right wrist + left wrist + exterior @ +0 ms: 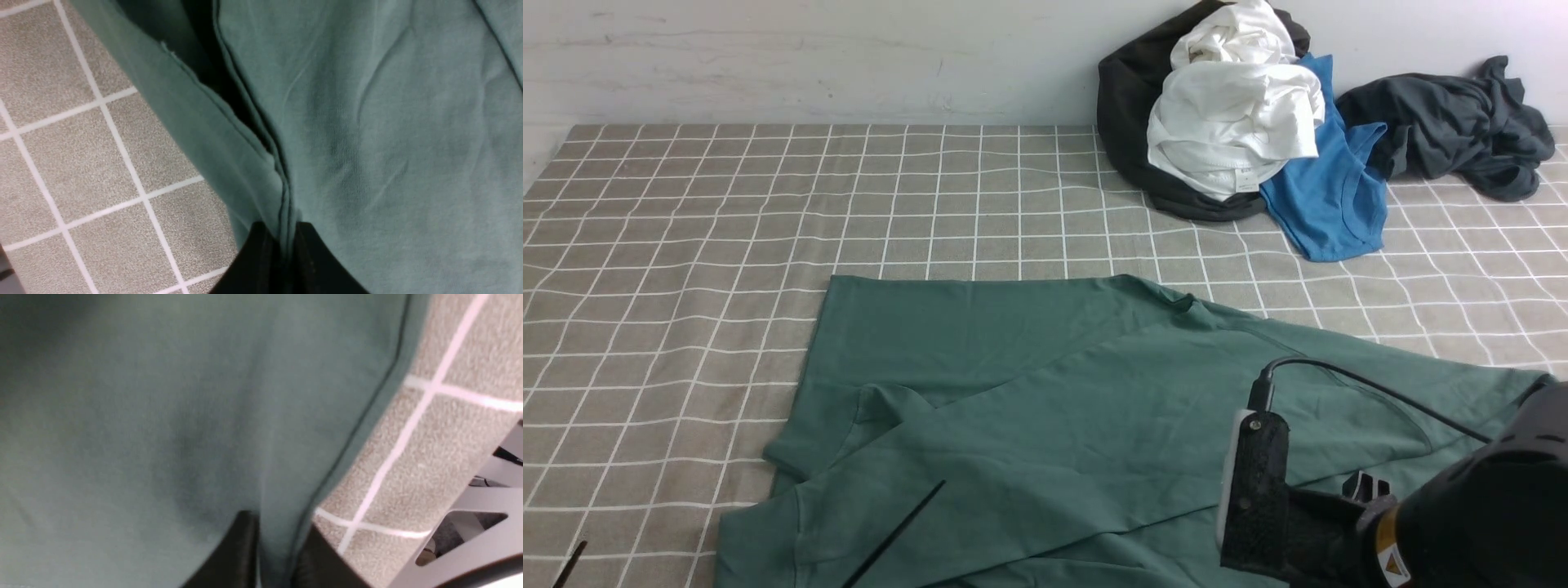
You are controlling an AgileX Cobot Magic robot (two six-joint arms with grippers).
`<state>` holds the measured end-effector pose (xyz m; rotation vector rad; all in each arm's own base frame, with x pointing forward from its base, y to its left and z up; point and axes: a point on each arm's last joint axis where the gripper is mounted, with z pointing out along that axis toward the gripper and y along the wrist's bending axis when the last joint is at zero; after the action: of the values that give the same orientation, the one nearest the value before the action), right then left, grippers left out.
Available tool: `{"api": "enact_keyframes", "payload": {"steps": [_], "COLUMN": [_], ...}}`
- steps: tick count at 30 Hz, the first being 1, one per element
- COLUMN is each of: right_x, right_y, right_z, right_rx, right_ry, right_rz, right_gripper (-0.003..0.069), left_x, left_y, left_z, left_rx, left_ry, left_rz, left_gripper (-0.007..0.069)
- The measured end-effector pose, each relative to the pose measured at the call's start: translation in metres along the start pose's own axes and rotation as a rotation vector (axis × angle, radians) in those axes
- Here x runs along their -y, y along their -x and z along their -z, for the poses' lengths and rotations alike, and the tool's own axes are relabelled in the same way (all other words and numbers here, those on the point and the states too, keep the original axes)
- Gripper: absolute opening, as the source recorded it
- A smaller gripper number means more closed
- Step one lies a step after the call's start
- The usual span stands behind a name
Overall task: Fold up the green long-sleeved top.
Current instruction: Use both arms simultaneously to clamp the lower edge of the clothing fabric, then use both arms to drag the lower edge of the fabric forward and fold it over the upper edge
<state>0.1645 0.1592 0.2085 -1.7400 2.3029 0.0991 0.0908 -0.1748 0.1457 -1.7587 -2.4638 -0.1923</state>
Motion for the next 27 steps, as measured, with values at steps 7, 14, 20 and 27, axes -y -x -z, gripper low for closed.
{"api": "enact_keyframes", "payload": {"steps": [7, 14, 20, 27], "right_x": [0.001, 0.017, 0.059, 0.122], "right_y": [0.000, 0.017, 0.036, 0.052], "right_z": [0.006, 0.034, 0.062, 0.064], "right_rx": [-0.008, -0.001, 0.044, 0.049], "right_ry": [-0.009, -0.096, -0.229, -0.268], "right_rz": [0.014, 0.076, 0.056, 0.018], "right_gripper": [0.0026, 0.0026, 0.0026, 0.0026], "left_x": [-0.010, -0.075, -0.140, -0.205], "left_y": [0.001, -0.002, -0.004, -0.002], "left_z": [0.025, 0.082, 0.125, 0.153], "left_rx": [0.020, 0.145, 0.265, 0.324], "left_ry": [0.004, 0.020, 0.095, 0.171], "left_rz": [0.029, 0.138, 0.191, 0.257], "left_gripper": [-0.0003, 0.0006, 0.0006, 0.0006]}}
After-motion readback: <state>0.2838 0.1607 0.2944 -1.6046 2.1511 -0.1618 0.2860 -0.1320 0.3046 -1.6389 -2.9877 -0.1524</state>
